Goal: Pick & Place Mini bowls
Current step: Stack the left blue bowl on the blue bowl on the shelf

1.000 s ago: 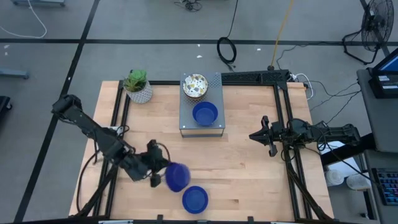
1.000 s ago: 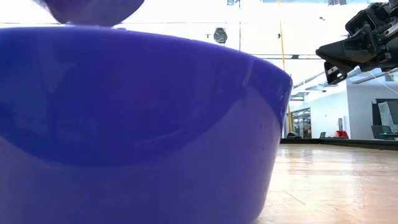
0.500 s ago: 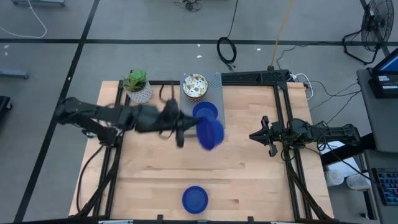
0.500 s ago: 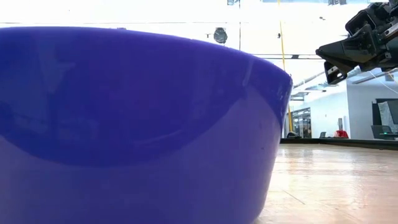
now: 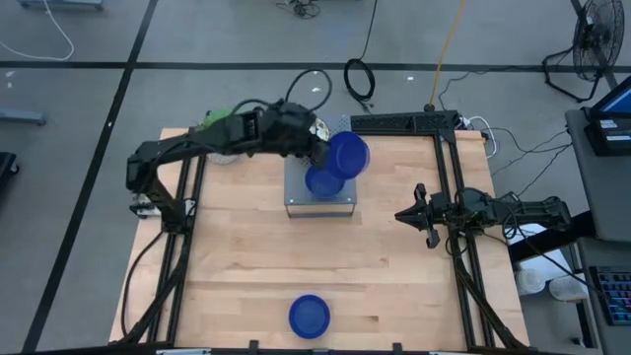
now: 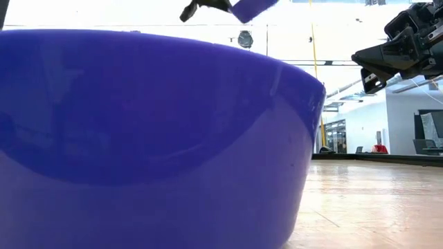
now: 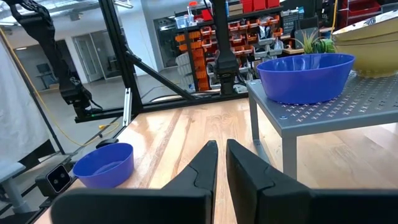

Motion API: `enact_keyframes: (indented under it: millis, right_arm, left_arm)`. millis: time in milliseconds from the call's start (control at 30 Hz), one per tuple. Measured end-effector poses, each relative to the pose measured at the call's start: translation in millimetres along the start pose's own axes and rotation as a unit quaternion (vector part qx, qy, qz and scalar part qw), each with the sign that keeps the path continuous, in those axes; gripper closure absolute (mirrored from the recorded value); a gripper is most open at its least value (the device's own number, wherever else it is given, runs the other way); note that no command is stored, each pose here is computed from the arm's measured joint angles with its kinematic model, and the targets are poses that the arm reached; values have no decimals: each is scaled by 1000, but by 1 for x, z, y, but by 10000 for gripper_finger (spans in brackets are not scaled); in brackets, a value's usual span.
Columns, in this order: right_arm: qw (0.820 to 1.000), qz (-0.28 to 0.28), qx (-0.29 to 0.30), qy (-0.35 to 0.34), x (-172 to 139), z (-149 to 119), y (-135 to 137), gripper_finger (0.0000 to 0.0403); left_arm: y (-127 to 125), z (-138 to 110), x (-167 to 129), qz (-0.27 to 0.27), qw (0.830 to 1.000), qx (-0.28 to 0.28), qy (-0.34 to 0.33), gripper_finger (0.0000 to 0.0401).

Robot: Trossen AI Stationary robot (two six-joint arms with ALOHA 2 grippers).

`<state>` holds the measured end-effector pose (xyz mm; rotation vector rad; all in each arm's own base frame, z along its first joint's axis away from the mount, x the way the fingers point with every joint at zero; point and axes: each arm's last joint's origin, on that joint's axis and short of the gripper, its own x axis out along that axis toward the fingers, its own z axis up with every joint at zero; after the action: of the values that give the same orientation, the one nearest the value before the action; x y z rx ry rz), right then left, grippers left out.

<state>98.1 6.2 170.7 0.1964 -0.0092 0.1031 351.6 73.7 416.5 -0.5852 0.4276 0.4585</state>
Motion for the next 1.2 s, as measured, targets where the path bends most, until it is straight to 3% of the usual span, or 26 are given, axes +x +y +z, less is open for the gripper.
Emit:
enact_keyframes:
  millis: [400, 800, 1200]
  right_arm:
    - [1000, 0, 0, 0, 0, 0, 0, 383]
    - [1000, 0, 0, 0, 0, 0, 0, 383]
    - [1000, 0, 0, 0, 0, 0, 0, 383]
  left_arm:
    - [43, -17, 54, 90, 987, -42, 123, 399]
    - [57, -31, 49, 158, 966, -47, 200, 397]
    - [53, -34, 49, 155, 966, -39, 203, 397]
